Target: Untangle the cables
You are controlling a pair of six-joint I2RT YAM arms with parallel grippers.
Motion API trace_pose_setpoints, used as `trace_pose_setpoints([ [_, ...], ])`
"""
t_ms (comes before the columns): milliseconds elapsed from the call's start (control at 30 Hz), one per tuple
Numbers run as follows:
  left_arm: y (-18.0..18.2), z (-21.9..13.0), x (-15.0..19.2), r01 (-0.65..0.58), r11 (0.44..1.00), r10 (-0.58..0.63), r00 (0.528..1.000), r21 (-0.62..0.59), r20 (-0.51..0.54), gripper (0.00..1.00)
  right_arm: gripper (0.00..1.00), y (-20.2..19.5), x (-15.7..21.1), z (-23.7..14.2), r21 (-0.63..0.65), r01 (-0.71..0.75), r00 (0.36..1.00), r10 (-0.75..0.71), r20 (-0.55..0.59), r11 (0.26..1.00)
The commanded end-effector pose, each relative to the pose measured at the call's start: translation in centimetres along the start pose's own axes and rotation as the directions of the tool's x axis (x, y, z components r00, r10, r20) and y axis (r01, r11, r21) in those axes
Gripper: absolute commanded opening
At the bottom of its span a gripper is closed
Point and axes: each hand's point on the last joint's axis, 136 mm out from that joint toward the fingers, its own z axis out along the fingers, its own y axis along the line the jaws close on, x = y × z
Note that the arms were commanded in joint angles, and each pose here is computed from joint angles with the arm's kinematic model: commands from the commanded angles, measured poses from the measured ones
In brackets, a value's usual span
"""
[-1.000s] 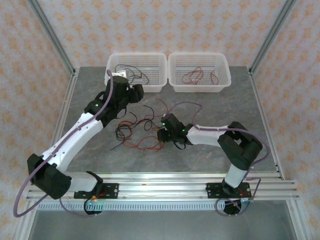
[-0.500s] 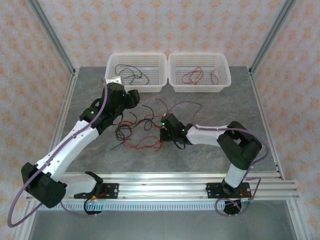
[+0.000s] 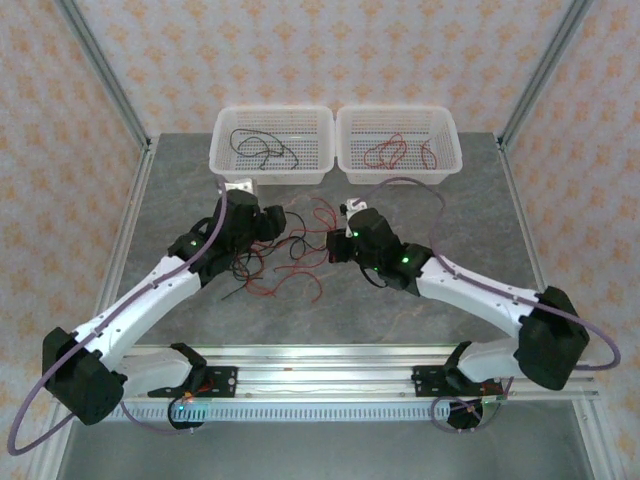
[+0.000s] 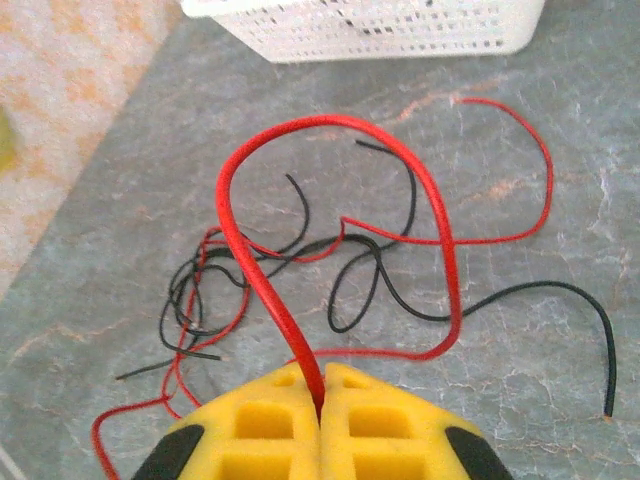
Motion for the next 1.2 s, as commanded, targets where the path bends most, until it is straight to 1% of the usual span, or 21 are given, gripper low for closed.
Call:
trace_pose_setpoints([
  [0, -1.9, -0.2, 0.5, 0.007, 0.996, -0.008, 1.0, 0.087, 0.016, 0.66, 0.0, 0.5, -2.1, -2.0, 0.006, 0.012, 0.999, -0.013, 0.051, 1.0],
  [167, -2.9, 0.7, 2.9, -0.014, 0.994, 0.016, 1.0, 0.109, -0.021, 0.66, 0.0, 1.1, -4.4, -4.1, -0.015, 0.001, 0.992, 0.001, 0.125, 1.0],
  [267, -2.9, 1.0, 3.8, -0.021, 0.995, 0.023, 0.999, 0.097, -0.029, 0.66, 0.0, 1.0, -6.1, -5.5, -0.002, 0.005, 0.985, -0.005, 0.174, 1.0],
  [333, -2.9, 0.9, 4.1, -0.026, 0.995, 0.029, 0.999, 0.091, -0.026, 0.65, 0.0, 0.3, -7.1, -6.2, 0.03, 0.007, 0.98, -0.013, 0.199, 1.0],
  [467, -2.7, 0.3, 3.8, -0.026, 0.996, 0.027, 1.0, 0.089, -0.004, 0.66, 0.0, -1.7, -9.5, -7.4, 0.104, 0.002, 0.967, -0.028, 0.252, 0.995],
  [667, -2.3, -0.9, 3.0, -0.018, 0.996, 0.015, 0.999, 0.09, 0.032, 0.66, 0.0, -6.1, -14.7, -9.0, 0.222, -0.018, 0.938, -0.06, 0.342, 0.975],
  [867, -2.0, -1.6, 2.6, -0.015, 0.996, 0.011, 0.999, 0.084, 0.052, 0.66, 0.0, -11.4, -19.7, -7.9, 0.315, -0.054, 0.92, -0.075, 0.384, 0.947],
  [1000, -2.0, -1.8, 2.4, -0.012, 0.996, 0.007, 0.998, 0.085, 0.061, 0.66, 0.0, -14.8, -22.6, -6.4, 0.372, -0.079, 0.912, -0.083, 0.401, 0.925],
  [1167, -2.0, -2.0, 2.2, -0.012, 0.996, 0.006, 0.998, 0.084, 0.066, 0.66, 0.0, -19.8, -25.6, -3.8, 0.411, -0.154, 0.9, -0.044, 0.434, 0.898],
])
